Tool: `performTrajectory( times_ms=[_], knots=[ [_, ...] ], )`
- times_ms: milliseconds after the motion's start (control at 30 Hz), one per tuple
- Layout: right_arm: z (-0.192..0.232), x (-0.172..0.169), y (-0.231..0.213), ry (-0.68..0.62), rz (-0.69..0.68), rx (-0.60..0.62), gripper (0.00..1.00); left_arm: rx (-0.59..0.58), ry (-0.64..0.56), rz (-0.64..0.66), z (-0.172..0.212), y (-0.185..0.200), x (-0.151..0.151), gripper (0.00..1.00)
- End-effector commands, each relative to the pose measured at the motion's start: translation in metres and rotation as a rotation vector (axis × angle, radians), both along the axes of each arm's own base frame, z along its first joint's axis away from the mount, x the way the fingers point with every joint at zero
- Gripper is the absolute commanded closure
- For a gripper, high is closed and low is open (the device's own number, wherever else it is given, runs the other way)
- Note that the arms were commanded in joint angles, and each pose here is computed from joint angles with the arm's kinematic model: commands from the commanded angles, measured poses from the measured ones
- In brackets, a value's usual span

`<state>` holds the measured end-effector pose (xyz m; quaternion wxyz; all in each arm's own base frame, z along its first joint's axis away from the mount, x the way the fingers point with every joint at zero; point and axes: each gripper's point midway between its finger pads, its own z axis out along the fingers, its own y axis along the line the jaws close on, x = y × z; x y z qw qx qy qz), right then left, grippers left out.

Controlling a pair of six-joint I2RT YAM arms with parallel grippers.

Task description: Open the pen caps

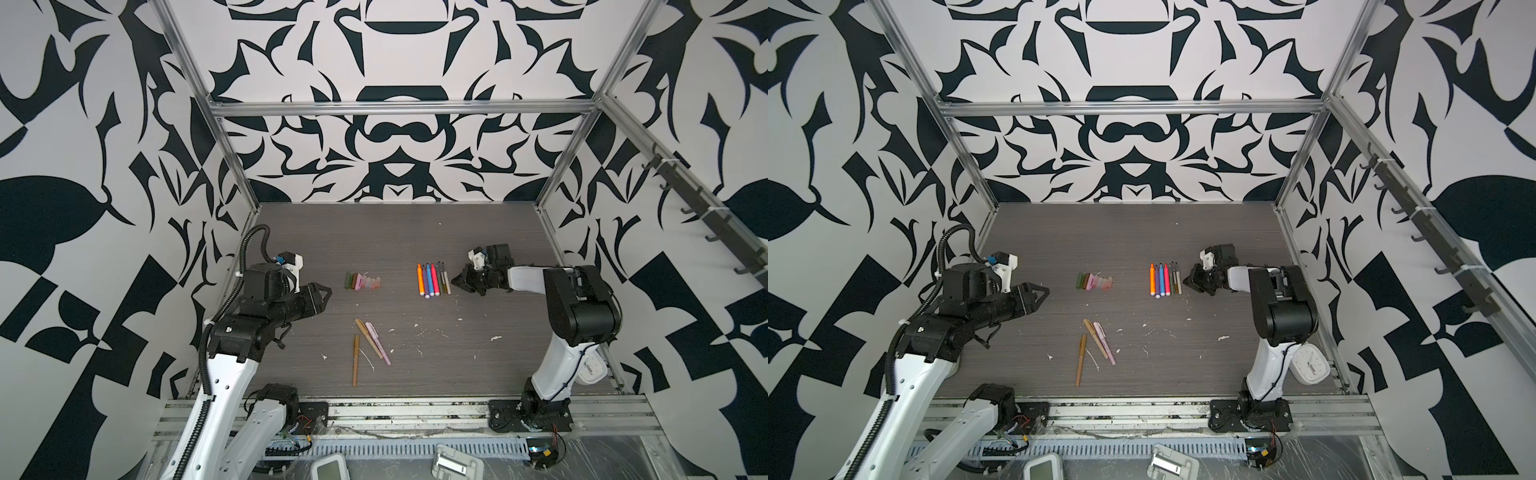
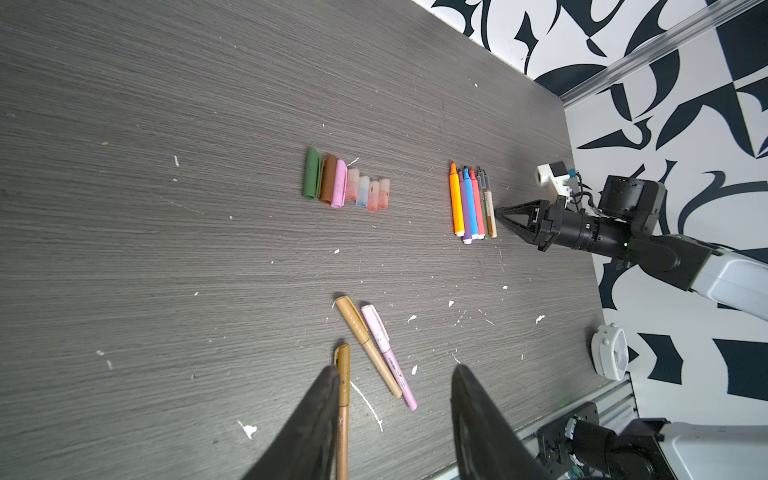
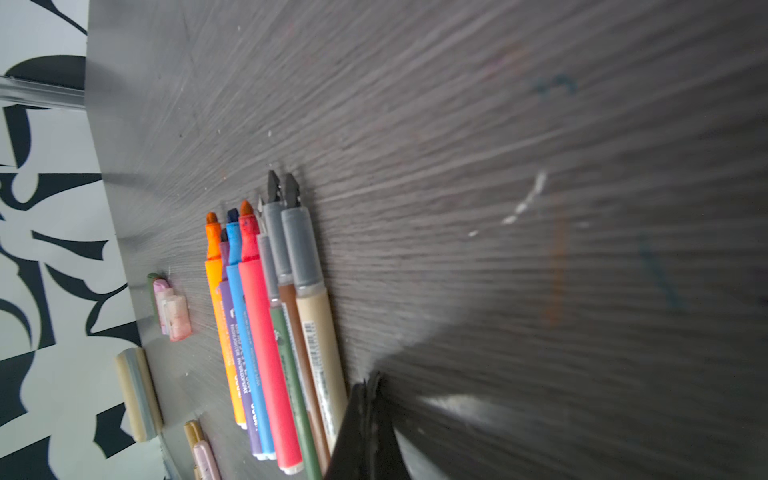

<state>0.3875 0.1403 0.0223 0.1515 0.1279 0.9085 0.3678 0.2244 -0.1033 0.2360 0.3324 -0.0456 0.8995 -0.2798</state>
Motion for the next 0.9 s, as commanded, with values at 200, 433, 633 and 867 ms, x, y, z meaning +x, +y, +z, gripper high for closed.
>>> performTrajectory(
  times_ms=[200,433,633,867],
  knots=[
    [0.0083,0.0013,0.0074,-0.029,0.017,0.046,1.0,-0.002,0.017,-0.002,-0.0052,-0.0005,-0.0014,0.53],
    [0.0075,0.0004,0.0106,-0.028,0.021,0.064,1.0,0.0,0.023,-0.001,-0.007,-0.0004,-0.0006,0.53],
    [0.0057,0.001,0.0085,-0.025,0.011,0.053,1.0,0.001,0.024,0.0,-0.007,-0.0003,-0.0003,0.53],
    [0.0084,0.0018,0.0029,-0.035,0.002,0.009,1.0,0.002,0.022,0.0,-0.0068,-0.0001,-0.0004,0.53]
  ],
)
